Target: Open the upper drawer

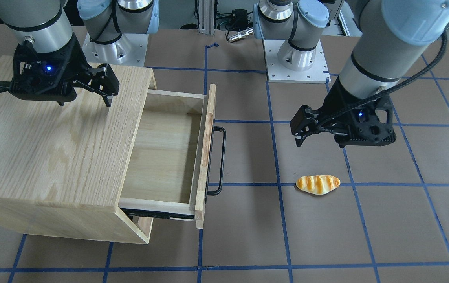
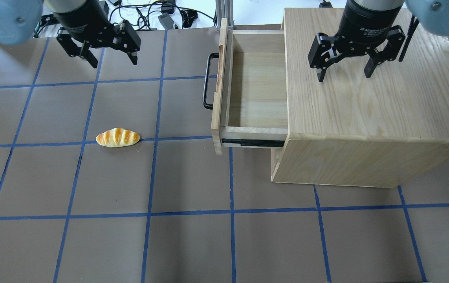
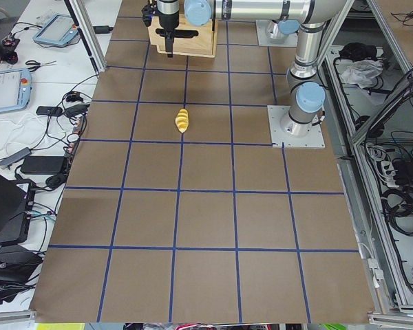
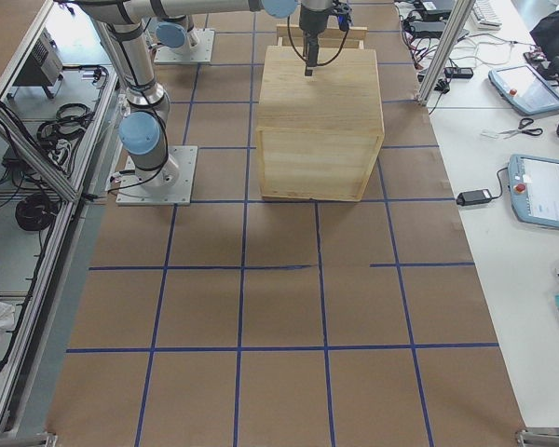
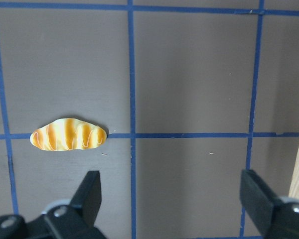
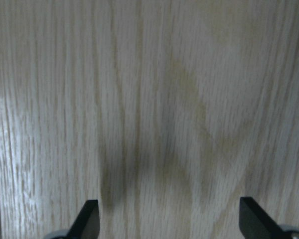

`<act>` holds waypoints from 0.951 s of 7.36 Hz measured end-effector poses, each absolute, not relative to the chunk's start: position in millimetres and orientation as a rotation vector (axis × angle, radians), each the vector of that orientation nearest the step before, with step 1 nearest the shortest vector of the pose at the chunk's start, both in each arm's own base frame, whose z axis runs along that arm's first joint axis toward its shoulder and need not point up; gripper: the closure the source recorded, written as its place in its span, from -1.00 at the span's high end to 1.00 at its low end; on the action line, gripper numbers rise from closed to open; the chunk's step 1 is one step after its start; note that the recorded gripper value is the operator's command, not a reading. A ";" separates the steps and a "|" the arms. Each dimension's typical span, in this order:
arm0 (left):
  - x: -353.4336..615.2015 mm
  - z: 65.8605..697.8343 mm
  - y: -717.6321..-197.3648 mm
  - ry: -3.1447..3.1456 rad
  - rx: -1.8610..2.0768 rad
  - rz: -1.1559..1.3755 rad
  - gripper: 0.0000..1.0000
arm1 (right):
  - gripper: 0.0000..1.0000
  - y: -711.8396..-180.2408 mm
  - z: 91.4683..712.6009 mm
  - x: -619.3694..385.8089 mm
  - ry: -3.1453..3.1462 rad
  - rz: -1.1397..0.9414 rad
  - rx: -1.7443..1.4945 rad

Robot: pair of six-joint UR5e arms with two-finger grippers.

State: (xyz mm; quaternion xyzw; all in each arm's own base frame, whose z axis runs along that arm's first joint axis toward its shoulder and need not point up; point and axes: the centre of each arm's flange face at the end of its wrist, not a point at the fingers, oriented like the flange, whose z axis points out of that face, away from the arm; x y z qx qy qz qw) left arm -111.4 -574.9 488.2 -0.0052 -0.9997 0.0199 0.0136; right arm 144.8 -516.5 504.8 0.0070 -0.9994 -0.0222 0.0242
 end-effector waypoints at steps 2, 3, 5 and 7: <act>-84.7 503.0 -555.6 -3.152 -0.036 0.041 1.00 | 1.00 -516.4 504.8 144.8 -3.092 -0.069 0.021; -82.1 503.4 -544.5 -3.164 -0.031 0.031 1.00 | 1.00 -516.5 504.9 144.8 -3.092 -0.069 0.021; -83.8 502.2 -527.4 -3.179 -0.004 0.022 1.00 | 1.00 -516.5 505.0 144.7 -3.092 -0.068 0.021; -84.9 501.7 -521.6 -3.181 0.023 0.019 1.00 | 1.00 -516.6 504.9 144.3 -3.092 -0.068 0.020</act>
